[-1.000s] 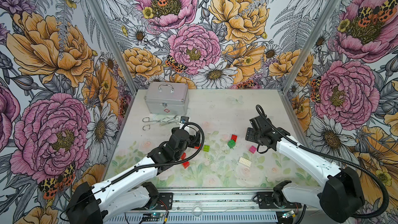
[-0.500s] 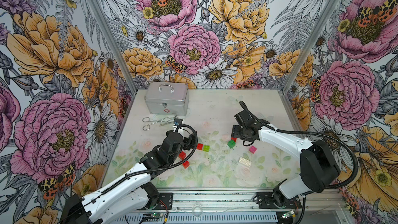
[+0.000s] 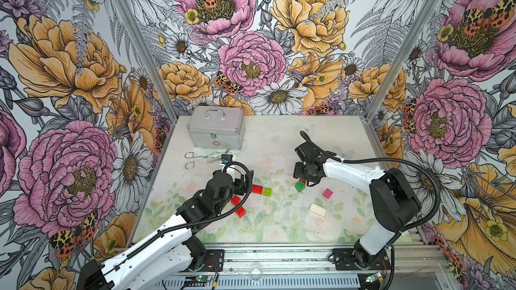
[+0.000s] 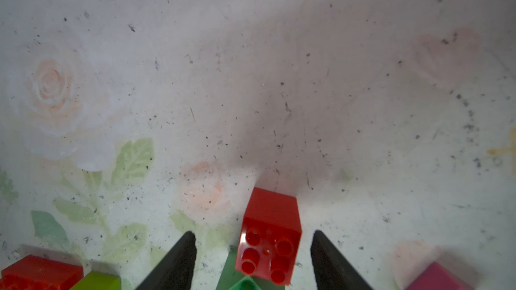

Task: Assemble the letter r with lego
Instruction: Adjust the lego brick at the center of the board.

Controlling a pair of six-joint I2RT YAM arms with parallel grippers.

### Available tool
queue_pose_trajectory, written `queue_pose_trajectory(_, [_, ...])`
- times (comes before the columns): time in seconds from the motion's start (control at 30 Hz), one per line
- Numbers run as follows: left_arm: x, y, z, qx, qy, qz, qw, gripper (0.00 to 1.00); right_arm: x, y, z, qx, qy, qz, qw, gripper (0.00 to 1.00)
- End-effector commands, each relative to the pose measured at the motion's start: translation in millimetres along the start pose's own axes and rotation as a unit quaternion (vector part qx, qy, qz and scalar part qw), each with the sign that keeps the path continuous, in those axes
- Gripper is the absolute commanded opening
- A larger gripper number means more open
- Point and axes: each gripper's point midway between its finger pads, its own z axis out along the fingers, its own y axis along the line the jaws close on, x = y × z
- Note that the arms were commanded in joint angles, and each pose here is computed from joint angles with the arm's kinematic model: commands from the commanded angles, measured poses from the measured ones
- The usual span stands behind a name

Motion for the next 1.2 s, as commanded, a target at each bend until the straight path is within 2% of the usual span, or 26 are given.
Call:
queue_pose_trajectory(0.0, [3.8,2.2,0.4,0.003,0.006,-0.008,1.0,0.99,-8.6,6.3,0.6,0.002,-0.01,0.001,1.0,0.65])
queue_pose_trajectory(0.23, [4.5,2.3,1.6,0.005,0.009,-0.013,1.0,0.99,-10.1,5.7,9.5,0.019,-0.001,-0.009,1.0,0.5])
queue_pose_trajectory(0.4, [4.8,1.4,2.3,0.007,0.011,-0.016,1.0,0.99,-14.4,11.1,13.3,0.017,0.002,-0.016,1.0,0.44])
queue_pose_trajectory(0.6, [7.0,2.8,1.7,0.004,0.014,-0.019,1.0,0.99,-20.4,19.2,19.2,0.019,0.008,-0.024,0.999,0.41])
queue_pose_trajectory(0.77, [10.4,6.3,-0.4,0.001,0.015,-0.026,1.0,0.99,-19.1,15.8,18.5,0.026,0.01,-0.026,0.999,0.5])
queue_pose_trajectory(0.93, [13.2,11.8,1.0,-0.009,0.016,-0.025,1.0,0.99,-13.1,9.8,14.8,0.028,0.012,-0.027,0.999,0.51])
queue_pose_trajectory(1.1, [13.0,12.6,3.4,-0.01,0.017,-0.027,0.999,0.99,-5.5,9.3,18.7,0.029,0.023,-0.03,0.999,0.48])
queue_pose_trajectory(1.17, [13.8,13.0,4.2,-0.011,0.018,-0.025,0.999,0.99,-3.2,10.7,20.4,0.026,0.028,-0.028,0.999,0.43])
